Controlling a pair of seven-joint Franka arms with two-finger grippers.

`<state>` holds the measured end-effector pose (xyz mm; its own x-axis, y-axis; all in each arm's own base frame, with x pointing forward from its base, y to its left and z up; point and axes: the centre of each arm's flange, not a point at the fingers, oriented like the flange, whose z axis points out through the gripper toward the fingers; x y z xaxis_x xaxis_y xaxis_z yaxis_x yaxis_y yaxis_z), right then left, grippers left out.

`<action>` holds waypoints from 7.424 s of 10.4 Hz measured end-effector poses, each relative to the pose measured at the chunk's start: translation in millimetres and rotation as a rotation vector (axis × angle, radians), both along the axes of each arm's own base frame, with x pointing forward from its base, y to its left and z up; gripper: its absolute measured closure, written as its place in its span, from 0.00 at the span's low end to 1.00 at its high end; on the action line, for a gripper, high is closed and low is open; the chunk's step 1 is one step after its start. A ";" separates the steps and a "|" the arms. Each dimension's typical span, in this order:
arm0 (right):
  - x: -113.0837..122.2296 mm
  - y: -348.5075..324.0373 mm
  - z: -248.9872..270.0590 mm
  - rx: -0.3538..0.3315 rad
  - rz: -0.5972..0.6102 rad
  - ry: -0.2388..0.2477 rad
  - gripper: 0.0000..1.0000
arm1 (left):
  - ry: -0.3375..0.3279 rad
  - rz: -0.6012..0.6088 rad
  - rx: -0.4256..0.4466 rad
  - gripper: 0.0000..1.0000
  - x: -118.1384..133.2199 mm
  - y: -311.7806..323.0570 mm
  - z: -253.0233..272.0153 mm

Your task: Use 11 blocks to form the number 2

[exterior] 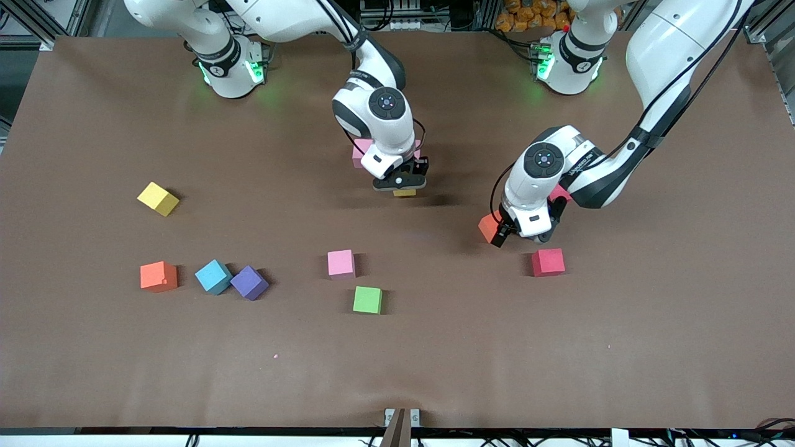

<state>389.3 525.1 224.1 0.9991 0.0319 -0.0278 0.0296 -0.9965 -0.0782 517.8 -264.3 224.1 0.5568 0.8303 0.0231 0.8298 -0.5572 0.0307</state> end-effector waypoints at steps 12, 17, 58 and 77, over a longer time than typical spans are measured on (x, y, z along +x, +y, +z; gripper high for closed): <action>-13.5 7.1 -26.3 -0.046 -0.033 -0.002 0.44 | -0.031 -0.346 0.004 0.00 -7.4 -7.5 -26.0; -11.4 7.9 -26.1 -0.042 -0.045 -0.004 0.44 | -0.026 -0.397 0.008 0.00 -9.3 -6.5 -27.8; 223.7 -168.4 -4.9 0.010 0.111 -0.158 0.00 | 0.035 -0.956 -0.035 0.41 -39.4 -173.5 12.4; 271.1 -293.3 75.2 -0.103 0.325 -0.063 0.47 | 0.063 -1.039 -0.037 0.44 -84.2 -250.2 -24.7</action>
<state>660.4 231.7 299.3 0.9369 0.3493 0.0139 0.3486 -0.9366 0.0348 433.6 -514.5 199.4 0.9971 -0.0591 -0.0469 -0.0574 -0.9977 0.0355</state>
